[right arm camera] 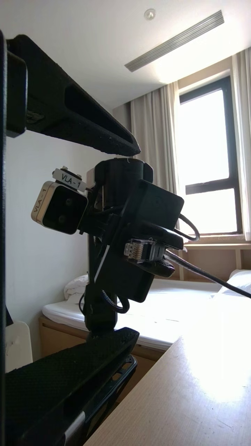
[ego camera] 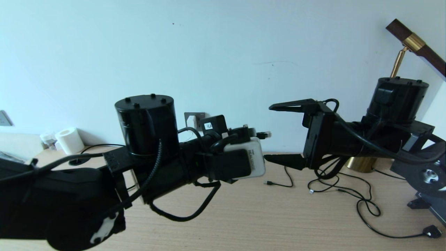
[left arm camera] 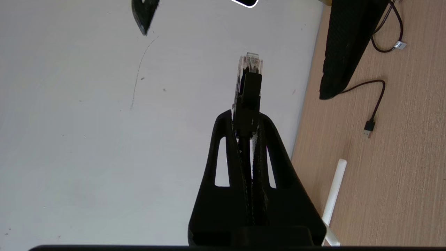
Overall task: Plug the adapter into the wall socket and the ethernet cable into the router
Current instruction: Hand it to the other hand
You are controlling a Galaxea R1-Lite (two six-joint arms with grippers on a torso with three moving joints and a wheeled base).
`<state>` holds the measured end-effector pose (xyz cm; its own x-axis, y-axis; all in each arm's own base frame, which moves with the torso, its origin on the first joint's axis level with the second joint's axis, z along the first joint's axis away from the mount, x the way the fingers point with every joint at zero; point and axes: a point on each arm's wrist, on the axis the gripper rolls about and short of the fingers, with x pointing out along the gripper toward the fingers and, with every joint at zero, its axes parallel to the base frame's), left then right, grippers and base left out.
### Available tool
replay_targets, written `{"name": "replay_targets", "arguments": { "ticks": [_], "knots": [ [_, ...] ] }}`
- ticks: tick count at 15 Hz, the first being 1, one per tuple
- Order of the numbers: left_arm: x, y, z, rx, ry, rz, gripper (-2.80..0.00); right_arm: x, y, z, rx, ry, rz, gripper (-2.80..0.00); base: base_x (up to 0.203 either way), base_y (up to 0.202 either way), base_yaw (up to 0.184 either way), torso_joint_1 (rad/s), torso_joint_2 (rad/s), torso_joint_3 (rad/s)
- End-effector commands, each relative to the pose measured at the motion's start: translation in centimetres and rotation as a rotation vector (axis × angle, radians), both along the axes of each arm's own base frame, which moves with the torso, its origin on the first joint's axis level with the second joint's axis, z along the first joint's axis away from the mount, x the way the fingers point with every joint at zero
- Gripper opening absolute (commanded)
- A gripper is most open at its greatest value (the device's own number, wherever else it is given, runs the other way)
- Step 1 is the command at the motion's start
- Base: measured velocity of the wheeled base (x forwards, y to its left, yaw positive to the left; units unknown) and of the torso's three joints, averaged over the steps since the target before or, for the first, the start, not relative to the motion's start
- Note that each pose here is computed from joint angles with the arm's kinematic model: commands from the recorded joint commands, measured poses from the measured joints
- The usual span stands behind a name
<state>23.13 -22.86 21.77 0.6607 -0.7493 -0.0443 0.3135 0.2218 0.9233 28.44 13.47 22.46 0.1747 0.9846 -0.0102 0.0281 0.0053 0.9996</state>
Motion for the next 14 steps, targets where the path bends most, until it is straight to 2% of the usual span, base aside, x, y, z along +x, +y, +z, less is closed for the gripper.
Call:
{"name": "replay_targets", "arguments": {
  "ticks": [1,5,13,14],
  "knots": [
    [0.0,0.0,0.0,0.004,-0.011,0.001,-2.80,0.3,0.2,-0.4,-0.001,0.016,0.007,0.00,0.000,0.000,0.000,0.000,0.00,0.000],
    [0.5,-0.4,-0.3,0.001,-0.021,0.028,-2.80,0.2,0.2,-0.3,0.001,0.019,0.009,0.00,0.000,0.000,0.000,0.000,0.00,0.000],
    [1.1,-1.0,-1.0,0.012,-0.008,0.030,-2.80,-0.3,0.0,0.1,0.005,0.012,0.012,0.00,0.000,0.000,0.000,0.000,0.00,0.000],
    [1.1,-1.0,-1.0,0.012,-0.008,0.030,-2.80,-0.3,0.0,0.1,0.005,0.012,0.011,-1.55,0.000,0.000,0.000,0.000,0.00,0.000]
  ]
}}
